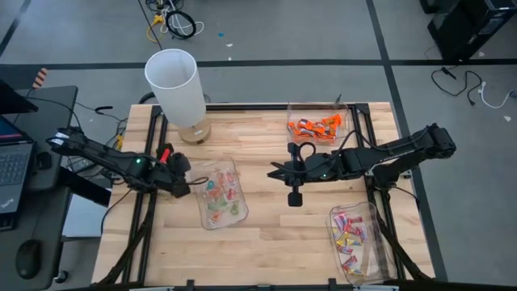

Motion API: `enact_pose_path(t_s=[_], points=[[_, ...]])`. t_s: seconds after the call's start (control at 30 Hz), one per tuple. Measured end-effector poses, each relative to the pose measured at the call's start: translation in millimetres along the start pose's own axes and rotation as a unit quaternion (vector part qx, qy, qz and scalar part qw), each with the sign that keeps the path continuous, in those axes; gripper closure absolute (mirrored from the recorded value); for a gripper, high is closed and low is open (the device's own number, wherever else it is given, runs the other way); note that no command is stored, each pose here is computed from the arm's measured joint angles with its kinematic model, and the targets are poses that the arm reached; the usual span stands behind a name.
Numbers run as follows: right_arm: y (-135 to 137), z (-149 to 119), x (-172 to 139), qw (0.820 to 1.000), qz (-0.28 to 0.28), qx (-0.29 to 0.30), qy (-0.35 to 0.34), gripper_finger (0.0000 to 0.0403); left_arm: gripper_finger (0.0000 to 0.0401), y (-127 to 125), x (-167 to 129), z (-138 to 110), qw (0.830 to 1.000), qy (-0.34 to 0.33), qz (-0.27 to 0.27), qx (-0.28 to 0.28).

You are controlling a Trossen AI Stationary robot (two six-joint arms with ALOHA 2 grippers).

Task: Sort candy
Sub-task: Move the bottom left transparent bin to the middle left of the table

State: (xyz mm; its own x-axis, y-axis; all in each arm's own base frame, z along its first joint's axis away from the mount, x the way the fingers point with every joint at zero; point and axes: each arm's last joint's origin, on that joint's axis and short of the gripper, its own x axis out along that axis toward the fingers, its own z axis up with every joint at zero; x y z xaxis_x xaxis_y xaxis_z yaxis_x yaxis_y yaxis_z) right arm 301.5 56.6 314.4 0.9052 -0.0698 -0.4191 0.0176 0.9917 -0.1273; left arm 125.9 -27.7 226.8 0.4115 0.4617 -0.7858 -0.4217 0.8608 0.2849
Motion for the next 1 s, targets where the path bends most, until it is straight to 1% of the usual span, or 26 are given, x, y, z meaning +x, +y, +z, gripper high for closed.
enact_pose_path(t_s=[0.1,0.2,0.23,0.27,0.33,0.4,0.43,0.5,0.6,0.7,0.8,0.9,1.0], points=[[1.3,-1.7,4.8,1.000,0.000,-0.001,0.003,0.0402,0.0400,4.2,-1.7,0.2,0.999,-0.012,0.037,-0.019],[3.9,-7.7,14.0,1.000,0.000,0.006,0.021,0.0402,0.0400,6.6,-8.5,3.8,0.999,-0.011,0.033,-0.022],[4.7,-10.8,17.4,0.999,0.000,0.010,0.031,0.0402,0.0400,6.7,-12.2,6.4,1.000,-0.005,0.016,-0.018],[5.8,-13.8,21.4,0.999,-0.001,0.017,0.040,0.0402,0.0400,5.9,-16.2,9.5,1.000,0.003,-0.013,-0.010],[7.9,-20.8,31.4,0.998,-0.003,0.032,0.059,0.0402,0.0400,1.1,-23.0,16.1,0.995,0.019,-0.096,0.011],[11.7,-29.6,43.5,0.996,0.002,0.039,0.080,0.0402,0.0400,-5.3,-27.5,20.8,0.984,0.024,-0.177,0.028],[13.7,-34.5,50.1,0.995,0.005,0.042,0.090,0.0402,0.0400,-7.9,-28.9,22.5,0.978,0.023,-0.203,0.031],[17.5,-44.8,63.4,0.993,0.004,0.051,0.110,0.0402,0.0400,-10.6,-30.3,23.7,0.973,0.021,-0.228,0.034],[22.9,-59.1,82.5,0.990,0.003,0.059,0.129,0.0403,0.0400,-13.0,-32.1,22.2,0.967,0.030,-0.251,0.042],[28.2,-71.7,99.0,0.988,0.015,0.059,0.140,0.0403,0.0400,-15.9,-34.3,20.1,0.959,0.041,-0.276,0.052],[32.6,-78.2,112.1,0.989,0.029,0.063,0.128,0.0403,0.0400,-17.8,-36.1,18.4,0.955,0.045,-0.287,0.061],[36.0,-84.0,123.2,0.990,0.036,0.067,0.116,0.0403,0.0400,-18.1,-36.7,16.7,0.955,0.048,-0.284,0.067],[39.4,-88.6,132.7,0.991,0.051,0.075,0.102,0.0403,0.0400,-17.6,-34.3,14.9,0.961,0.043,-0.263,0.071]])
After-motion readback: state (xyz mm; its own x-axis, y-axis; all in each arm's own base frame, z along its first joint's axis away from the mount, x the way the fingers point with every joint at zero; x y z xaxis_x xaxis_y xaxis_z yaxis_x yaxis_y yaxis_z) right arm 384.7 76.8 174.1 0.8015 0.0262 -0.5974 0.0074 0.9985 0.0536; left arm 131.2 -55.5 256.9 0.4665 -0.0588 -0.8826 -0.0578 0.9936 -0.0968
